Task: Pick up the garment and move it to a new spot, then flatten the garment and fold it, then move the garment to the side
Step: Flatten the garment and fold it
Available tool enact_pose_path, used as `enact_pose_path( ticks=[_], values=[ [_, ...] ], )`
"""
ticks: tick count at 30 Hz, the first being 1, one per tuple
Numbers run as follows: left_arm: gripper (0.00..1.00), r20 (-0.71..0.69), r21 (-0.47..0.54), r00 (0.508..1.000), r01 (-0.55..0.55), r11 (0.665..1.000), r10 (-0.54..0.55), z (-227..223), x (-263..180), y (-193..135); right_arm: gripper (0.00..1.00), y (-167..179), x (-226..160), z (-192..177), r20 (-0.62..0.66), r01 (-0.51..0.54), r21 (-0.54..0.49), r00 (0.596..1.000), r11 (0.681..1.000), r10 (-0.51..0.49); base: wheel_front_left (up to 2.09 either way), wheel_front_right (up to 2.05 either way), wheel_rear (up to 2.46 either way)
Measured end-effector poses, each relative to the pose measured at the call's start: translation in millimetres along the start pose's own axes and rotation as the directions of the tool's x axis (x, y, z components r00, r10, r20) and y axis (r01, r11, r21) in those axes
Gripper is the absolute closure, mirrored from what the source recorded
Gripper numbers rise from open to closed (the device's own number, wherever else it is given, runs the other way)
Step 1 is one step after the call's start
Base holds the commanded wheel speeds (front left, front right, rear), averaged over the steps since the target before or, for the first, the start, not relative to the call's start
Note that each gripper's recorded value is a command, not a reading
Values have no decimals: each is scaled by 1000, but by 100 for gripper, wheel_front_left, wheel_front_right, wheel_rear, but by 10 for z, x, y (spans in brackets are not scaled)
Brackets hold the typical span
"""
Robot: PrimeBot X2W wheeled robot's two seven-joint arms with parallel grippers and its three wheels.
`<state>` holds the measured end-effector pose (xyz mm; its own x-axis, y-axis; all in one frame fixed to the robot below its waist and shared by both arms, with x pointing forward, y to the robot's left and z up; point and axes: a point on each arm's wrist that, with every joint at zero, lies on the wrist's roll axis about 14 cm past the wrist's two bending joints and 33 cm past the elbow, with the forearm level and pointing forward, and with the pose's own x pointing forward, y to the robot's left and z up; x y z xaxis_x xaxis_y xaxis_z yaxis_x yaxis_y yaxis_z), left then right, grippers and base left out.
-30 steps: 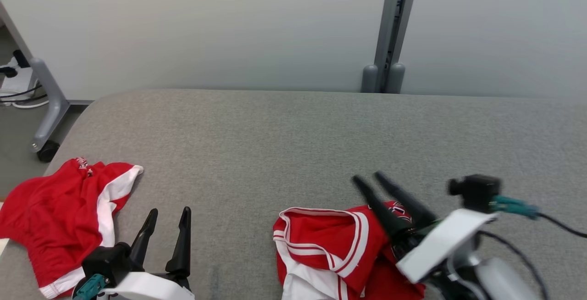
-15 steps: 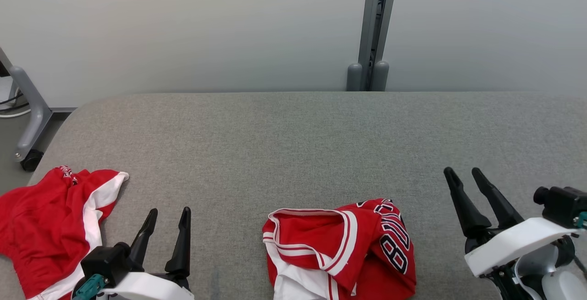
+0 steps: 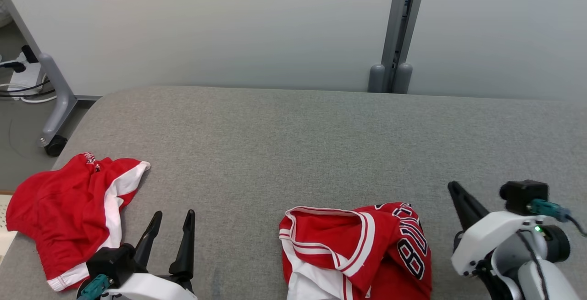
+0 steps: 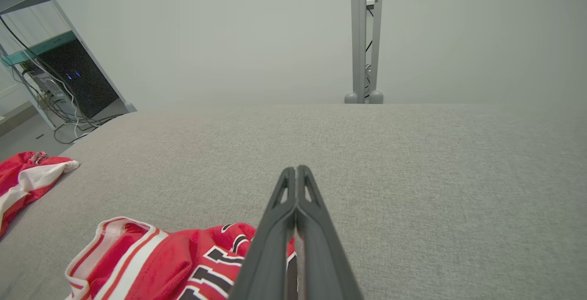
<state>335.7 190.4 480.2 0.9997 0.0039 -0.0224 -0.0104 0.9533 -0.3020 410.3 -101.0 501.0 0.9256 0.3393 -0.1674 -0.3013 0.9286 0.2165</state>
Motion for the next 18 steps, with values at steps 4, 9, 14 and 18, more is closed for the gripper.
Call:
enact_pose_path(
  ticks=[4,9,14,18],
  values=[
    [0,3,-6,1000,-16,1000,16,2,-33,37,100,138,59,-279,-114,-29,-17,993,999,27,0,0,0],
    [0,7,-10,999,-45,999,45,9,-84,126,100,462,107,-603,-230,-114,-11,967,993,109,0,0,0],
    [0,6,-10,998,-68,998,68,7,-129,205,100,693,96,-788,-290,-178,-1,942,984,170,0,0,0],
    [0,6,-9,996,-90,996,90,5,-173,278,100,986,-4,-1054,-370,-261,17,895,965,248,0,0,0]
  ],
)
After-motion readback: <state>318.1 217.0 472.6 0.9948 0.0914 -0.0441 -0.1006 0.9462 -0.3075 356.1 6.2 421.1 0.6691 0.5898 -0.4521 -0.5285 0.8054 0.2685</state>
